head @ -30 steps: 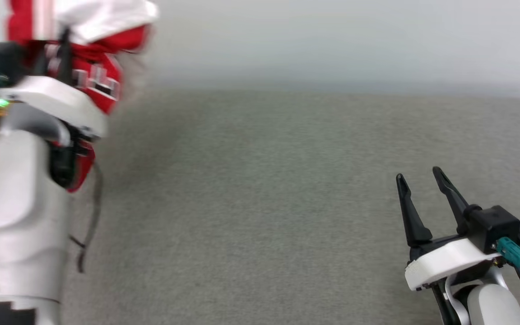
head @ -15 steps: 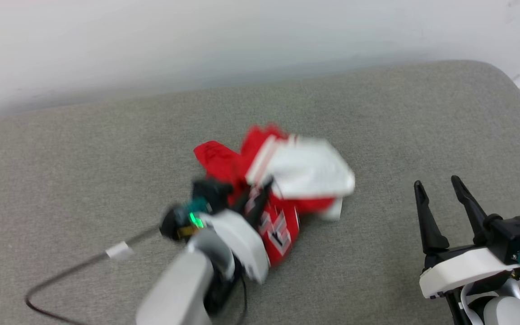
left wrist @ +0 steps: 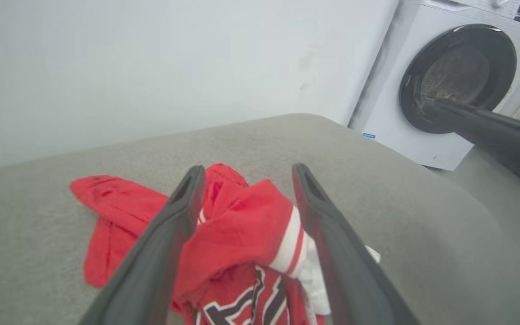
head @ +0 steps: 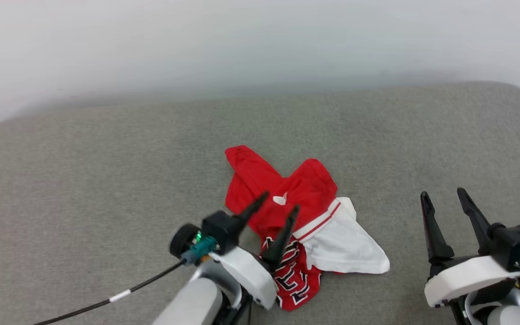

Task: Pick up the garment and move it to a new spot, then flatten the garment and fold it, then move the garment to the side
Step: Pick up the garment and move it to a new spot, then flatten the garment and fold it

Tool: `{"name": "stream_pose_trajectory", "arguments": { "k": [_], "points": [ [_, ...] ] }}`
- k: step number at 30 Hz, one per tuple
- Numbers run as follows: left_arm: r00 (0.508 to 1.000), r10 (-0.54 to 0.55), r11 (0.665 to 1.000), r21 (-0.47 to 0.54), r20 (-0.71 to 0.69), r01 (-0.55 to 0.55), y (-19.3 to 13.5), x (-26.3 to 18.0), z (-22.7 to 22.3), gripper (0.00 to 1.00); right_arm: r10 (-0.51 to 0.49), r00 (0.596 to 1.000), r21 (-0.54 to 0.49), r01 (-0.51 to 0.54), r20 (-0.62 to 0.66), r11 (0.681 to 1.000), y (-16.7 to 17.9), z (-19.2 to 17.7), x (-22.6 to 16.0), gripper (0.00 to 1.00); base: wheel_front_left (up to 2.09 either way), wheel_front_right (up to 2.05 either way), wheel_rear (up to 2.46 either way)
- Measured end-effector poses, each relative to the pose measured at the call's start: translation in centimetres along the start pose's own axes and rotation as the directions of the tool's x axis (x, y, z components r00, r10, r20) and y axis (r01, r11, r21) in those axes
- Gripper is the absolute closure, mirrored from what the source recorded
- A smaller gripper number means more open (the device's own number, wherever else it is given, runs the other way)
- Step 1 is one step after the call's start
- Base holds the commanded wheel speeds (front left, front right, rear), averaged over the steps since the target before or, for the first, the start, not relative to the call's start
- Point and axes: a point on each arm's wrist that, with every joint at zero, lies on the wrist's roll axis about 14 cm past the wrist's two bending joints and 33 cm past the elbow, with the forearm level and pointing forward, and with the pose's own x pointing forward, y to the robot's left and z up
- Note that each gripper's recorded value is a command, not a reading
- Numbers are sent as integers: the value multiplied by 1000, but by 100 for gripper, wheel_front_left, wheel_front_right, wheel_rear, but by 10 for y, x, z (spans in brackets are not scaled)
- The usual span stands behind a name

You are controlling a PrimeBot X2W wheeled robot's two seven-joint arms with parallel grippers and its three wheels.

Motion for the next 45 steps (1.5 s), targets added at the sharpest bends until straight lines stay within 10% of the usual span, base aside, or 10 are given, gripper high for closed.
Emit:
{"name": "stream_pose_trajectory", "arguments": {
  "k": [6,16,38,45],
  "points": [
    [966,182,978,72,184,-198,45,-21,62,0,29,1000,-4,-29,8,1000,10,6,-5,0,0,0,0],
    [835,505,841,94,218,-533,130,-109,68,0,54,999,-9,-54,4,999,18,10,-12,0,0,0,0],
    [840,512,832,139,179,-537,129,-126,63,0,11,992,19,-9,-124,1000,3,-16,-19,0,0,0,0],
    [840,514,833,136,174,-537,129,-124,60,0,108,876,10,-117,-470,993,29,-69,-16,0,0,0,0]
  ]
}}
